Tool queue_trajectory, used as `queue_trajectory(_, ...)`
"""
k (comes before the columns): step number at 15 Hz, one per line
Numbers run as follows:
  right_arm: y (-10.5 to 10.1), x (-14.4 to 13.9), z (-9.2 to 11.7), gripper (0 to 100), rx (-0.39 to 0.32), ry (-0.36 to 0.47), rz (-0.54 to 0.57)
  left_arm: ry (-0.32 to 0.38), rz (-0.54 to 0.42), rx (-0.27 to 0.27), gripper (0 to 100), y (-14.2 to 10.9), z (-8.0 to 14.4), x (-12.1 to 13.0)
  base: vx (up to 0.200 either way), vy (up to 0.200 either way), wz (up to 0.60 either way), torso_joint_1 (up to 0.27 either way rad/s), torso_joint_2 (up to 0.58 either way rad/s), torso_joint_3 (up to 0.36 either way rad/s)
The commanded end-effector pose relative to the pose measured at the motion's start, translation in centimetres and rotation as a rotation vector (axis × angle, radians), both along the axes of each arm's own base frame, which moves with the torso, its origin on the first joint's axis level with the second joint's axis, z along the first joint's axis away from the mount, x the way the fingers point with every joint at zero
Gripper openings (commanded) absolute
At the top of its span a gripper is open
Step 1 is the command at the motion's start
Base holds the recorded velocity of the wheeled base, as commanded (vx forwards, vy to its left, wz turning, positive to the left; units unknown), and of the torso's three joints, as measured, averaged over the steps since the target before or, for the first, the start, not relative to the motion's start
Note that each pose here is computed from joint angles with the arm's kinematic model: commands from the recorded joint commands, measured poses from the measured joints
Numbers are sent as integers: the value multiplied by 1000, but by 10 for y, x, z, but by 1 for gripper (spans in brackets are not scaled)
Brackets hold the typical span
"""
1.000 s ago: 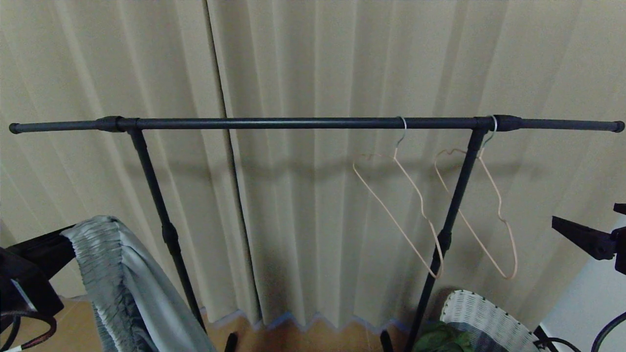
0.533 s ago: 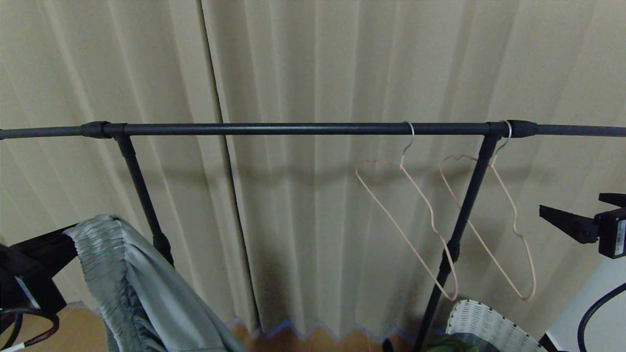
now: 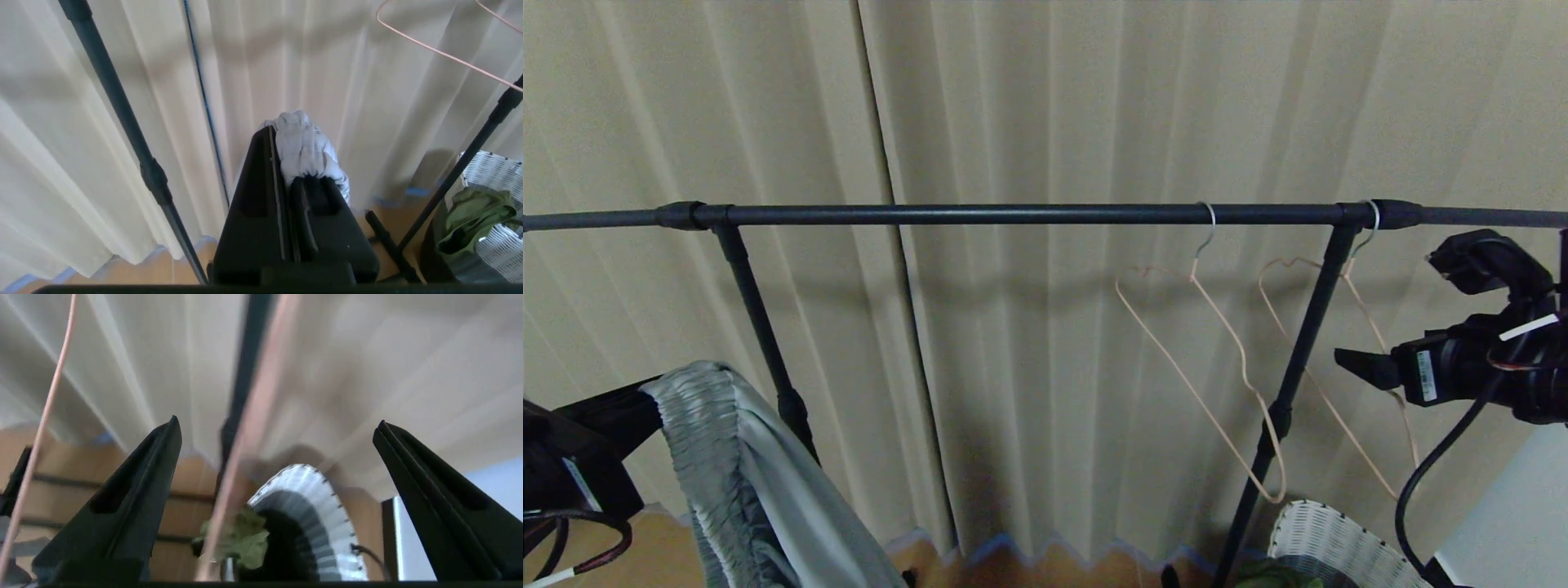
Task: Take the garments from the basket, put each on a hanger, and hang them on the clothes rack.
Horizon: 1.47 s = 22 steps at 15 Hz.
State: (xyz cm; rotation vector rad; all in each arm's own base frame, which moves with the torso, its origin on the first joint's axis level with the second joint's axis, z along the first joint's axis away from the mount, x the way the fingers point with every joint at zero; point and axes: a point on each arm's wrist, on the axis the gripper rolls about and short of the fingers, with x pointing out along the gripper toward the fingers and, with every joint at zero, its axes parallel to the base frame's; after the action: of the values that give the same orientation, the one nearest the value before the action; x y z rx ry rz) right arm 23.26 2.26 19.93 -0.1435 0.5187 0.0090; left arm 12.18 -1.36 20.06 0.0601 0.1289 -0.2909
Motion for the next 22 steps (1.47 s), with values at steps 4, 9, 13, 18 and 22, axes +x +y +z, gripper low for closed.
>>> queue_trajectory(4, 5, 26, -19, 100, 13, 80, -16, 2, 0, 2, 0, 0, -1, 0, 0, 0, 0, 0, 0, 0)
queue_trajectory(9, 3, 29, -22, 100, 31, 92, -39, 3, 0, 2, 0, 0, -1, 0, 0, 0, 0, 0, 0, 0)
queue_trajectory(13, 1, 30, -22, 100, 33, 88, -48, 3, 0, 2, 0, 0, -1, 0, 0, 0, 0, 0, 0, 0)
queue_trajectory(18, -3, 32, -25, 0, 26, 98, -83, 23, -7, 3, 0, -1, -4, 2, 0, 0, 0, 0, 0, 0)
queue_trajectory(22, -4, 34, -25, 0, 42, 98, -106, 26, -8, 3, 0, -1, -5, 2, 0, 0, 0, 0, 0, 0)
